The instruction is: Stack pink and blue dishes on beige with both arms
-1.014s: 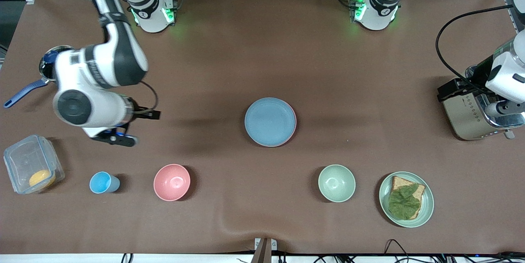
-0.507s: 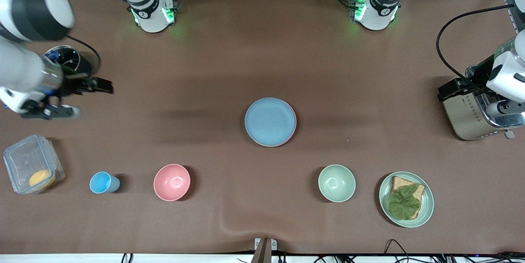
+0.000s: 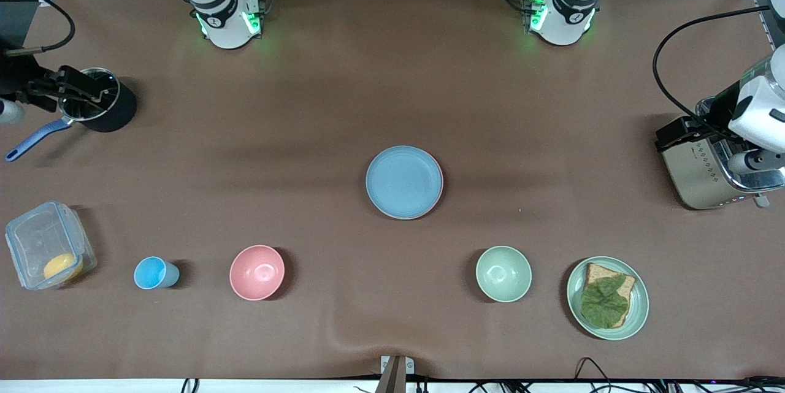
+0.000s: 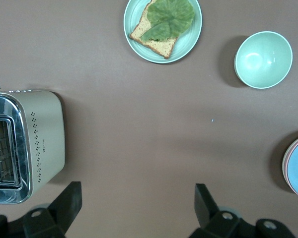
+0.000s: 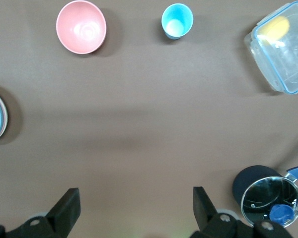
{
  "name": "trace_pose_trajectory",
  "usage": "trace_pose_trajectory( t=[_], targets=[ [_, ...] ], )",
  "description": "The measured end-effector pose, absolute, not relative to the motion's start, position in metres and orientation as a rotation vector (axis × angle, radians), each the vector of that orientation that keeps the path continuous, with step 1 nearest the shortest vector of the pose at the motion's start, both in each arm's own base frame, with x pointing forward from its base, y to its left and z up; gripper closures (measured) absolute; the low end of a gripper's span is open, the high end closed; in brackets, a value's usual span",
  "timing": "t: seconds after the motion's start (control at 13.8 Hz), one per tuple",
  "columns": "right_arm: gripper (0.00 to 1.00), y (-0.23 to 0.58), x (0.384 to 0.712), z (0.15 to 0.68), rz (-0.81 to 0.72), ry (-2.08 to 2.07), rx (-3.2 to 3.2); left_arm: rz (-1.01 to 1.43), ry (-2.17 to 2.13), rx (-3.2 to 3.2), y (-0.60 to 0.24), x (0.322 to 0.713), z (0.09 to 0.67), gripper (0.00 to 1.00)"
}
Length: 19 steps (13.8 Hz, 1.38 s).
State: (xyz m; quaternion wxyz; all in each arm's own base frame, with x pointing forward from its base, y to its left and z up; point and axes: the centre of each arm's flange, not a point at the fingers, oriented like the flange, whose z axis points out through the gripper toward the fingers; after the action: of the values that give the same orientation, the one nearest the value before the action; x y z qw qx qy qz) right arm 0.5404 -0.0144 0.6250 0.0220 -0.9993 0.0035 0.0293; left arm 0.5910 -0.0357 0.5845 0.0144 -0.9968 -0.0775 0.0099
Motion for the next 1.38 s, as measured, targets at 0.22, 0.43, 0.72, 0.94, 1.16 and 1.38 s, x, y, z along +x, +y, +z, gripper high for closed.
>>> trace_pose_trajectory(
  t=[0.22, 0.43, 0.72, 0.94, 1.16, 1.38],
  targets=[
    [0.00, -0.016, 0.544, 0.627, 0.046, 0.011, -3.128, 0.030, -0.241, -3.103, -0.036, 0.591, 0.585, 0.00],
    [0.00, -0.016, 0.543, 0.630, 0.035, 0.007, -3.135, 0.030, -0.241, -3.103, -0.036, 0.591, 0.585, 0.00],
    [0.00, -0.016, 0.541, 0.636, 0.019, 0.009, -3.138, 0.032, -0.242, -3.103, -0.035, 0.591, 0.585, 0.00],
    [0.00, -0.015, 0.540, 0.637, 0.016, 0.007, -3.139, 0.044, -0.242, -3.102, -0.035, 0.590, 0.584, 0.00],
    [0.00, -0.014, 0.540, 0.637, 0.016, 0.004, -3.139, 0.045, -0.242, -3.102, -0.035, 0.590, 0.584, 0.00],
    [0.00, -0.013, 0.540, 0.637, 0.017, 0.001, -3.139, 0.046, -0.242, -3.101, -0.035, 0.590, 0.584, 0.00]
  ],
)
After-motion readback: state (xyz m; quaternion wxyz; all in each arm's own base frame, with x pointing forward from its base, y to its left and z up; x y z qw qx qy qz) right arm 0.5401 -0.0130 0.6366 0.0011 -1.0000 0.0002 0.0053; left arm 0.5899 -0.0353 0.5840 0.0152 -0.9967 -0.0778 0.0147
